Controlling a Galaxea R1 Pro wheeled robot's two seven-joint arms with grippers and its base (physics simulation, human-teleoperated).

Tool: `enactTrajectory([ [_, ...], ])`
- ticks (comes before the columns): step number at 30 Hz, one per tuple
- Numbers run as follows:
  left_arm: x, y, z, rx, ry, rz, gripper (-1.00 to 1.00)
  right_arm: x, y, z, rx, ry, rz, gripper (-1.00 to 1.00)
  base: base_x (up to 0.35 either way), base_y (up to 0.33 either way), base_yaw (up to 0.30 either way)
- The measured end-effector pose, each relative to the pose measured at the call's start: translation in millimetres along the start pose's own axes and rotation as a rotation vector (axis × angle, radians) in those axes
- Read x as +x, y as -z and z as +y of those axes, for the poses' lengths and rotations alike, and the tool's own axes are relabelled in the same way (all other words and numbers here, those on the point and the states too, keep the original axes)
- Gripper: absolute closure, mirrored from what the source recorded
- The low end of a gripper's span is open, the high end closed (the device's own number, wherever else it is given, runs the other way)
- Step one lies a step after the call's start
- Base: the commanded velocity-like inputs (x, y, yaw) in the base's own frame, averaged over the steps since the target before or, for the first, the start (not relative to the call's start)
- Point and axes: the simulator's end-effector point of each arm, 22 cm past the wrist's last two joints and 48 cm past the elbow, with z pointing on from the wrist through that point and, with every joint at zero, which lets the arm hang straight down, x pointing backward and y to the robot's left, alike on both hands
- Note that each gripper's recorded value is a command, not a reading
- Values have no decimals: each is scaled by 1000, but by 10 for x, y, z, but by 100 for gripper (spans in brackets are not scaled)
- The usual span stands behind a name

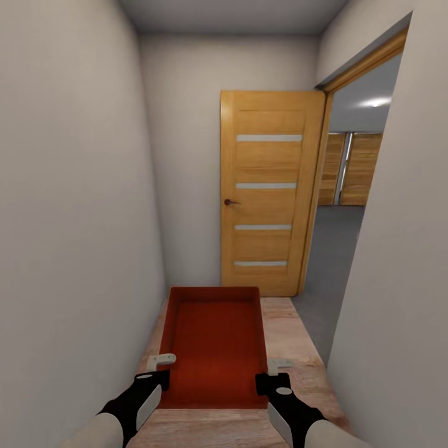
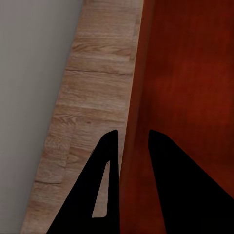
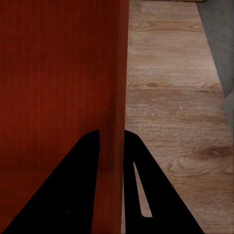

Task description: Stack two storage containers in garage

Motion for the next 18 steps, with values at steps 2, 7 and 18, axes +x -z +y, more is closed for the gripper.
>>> enactTrajectory([
  [2, 0, 0, 0, 0, 0, 0, 100, 1, 0, 0, 0, 0, 0, 100, 323, 0, 0],
  [7, 0, 0, 0, 0, 0, 0, 100, 1, 0, 0, 0, -1, 0, 100, 323, 0, 0],
  [18, 3, 0, -2, 0, 0, 0, 100, 3, 0, -2, 0, 0, 0, 100, 323, 0, 0],
])
